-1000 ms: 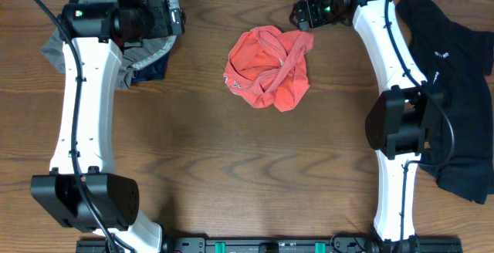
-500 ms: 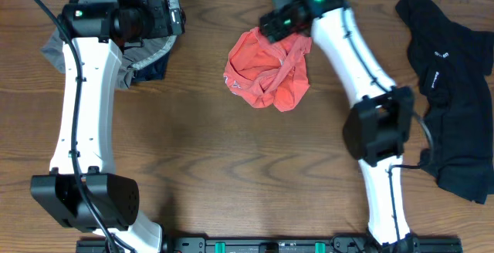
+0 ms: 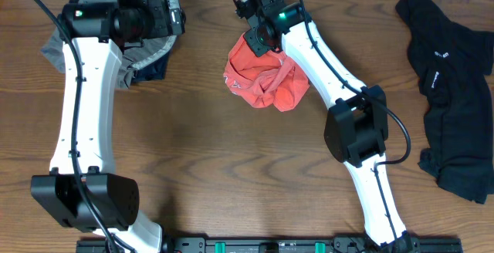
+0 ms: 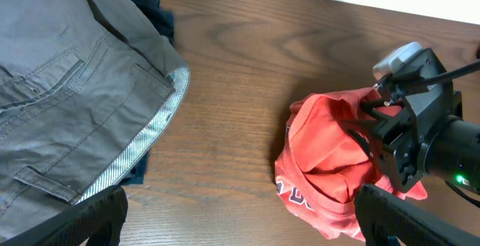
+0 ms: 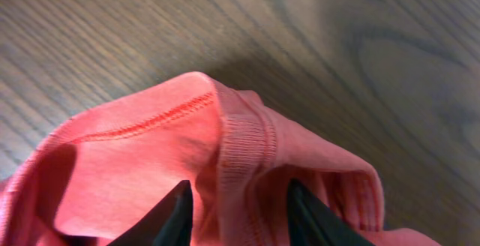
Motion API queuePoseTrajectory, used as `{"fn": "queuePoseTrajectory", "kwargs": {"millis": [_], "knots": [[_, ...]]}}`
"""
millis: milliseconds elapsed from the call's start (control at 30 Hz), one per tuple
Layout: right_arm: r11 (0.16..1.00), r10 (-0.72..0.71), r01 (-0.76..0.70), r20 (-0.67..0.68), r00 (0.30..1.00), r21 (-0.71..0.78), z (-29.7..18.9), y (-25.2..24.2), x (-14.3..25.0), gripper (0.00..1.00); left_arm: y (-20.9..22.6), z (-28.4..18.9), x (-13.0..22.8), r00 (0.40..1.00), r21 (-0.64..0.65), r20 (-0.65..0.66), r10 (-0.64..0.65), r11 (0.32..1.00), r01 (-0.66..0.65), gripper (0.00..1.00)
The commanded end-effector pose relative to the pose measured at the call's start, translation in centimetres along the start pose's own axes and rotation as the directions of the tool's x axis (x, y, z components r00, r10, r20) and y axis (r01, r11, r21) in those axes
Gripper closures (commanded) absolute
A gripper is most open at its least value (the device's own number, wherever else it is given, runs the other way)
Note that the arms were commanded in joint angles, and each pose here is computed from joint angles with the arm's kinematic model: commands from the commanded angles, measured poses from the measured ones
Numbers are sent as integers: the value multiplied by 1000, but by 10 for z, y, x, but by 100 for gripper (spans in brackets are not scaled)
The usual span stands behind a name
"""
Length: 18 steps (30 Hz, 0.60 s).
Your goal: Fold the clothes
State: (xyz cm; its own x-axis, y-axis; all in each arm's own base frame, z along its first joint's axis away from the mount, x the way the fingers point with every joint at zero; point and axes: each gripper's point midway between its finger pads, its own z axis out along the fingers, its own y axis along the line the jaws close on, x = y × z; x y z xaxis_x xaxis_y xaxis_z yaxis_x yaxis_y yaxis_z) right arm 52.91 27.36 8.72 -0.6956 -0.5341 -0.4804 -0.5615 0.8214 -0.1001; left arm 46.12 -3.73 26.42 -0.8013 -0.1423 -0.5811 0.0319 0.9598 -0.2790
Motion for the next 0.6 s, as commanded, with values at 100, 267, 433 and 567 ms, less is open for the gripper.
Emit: {"fn": "queuePoseTrajectory", "kwargs": {"millis": [100,267,433,567], "knots": [[998,29,-29,9,1000,49,2,-11,-2,76,7,7,5,1000,-18,-21,8,1000,-9,2],[996,67,-69,28,997,54,2,-15,-6,95,7,7,5,1000,-19,-22,8,1000,-8,2],[994,88,-89,29,996,63,1,-25,-5,99,7,7,5,1000,-19,-22,8,1000,-8,2],[983,163,-167,62,985,71,-18,-46,-12,99,7,7,5,999,-19,-24,22,1000,-22,2]]}}
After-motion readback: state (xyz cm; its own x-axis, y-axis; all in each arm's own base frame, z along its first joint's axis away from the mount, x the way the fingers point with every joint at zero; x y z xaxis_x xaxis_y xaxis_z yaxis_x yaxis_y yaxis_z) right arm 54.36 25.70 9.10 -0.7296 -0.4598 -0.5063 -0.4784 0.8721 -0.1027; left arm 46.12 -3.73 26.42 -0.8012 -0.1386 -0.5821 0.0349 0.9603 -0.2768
